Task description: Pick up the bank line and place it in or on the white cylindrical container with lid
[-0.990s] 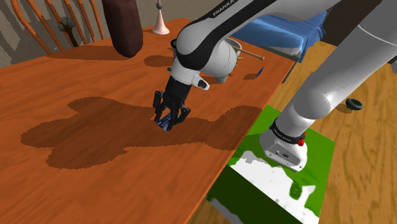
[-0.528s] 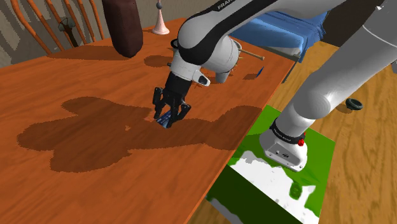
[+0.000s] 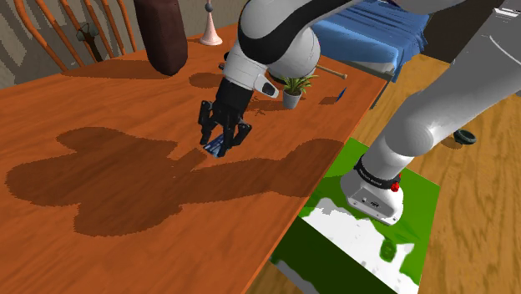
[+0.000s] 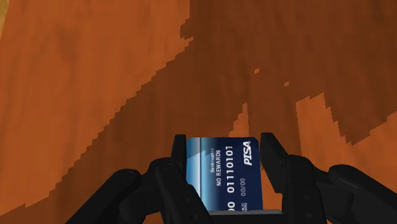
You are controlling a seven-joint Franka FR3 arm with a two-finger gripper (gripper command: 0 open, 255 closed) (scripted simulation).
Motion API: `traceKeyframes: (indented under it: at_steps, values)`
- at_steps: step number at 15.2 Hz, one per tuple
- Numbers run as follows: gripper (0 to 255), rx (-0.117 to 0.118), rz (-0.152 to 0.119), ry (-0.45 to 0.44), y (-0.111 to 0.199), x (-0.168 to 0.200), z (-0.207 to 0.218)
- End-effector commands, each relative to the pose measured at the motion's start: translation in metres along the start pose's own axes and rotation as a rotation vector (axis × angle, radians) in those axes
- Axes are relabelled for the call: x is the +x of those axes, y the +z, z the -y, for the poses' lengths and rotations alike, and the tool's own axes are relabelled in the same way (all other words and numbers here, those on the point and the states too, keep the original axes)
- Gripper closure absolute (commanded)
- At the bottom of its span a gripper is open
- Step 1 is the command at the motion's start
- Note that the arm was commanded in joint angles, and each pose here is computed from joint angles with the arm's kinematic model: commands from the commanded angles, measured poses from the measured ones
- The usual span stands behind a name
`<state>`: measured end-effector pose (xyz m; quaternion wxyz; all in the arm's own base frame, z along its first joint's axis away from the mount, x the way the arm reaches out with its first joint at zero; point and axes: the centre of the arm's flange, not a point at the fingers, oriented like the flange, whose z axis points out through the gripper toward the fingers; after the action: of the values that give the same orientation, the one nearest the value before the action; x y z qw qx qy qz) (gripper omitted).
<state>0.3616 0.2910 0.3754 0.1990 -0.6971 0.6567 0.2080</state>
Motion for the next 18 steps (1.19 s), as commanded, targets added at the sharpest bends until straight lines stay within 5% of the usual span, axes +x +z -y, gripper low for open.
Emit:
traceKeyframes:
  at_steps: [1, 18]
  values:
    - [255, -0.001, 0.0, 0.0, -0.008, -0.006, -0.001]
    - [255, -0.001, 0.0, 0.0, -0.083, -0.056, -0.001]
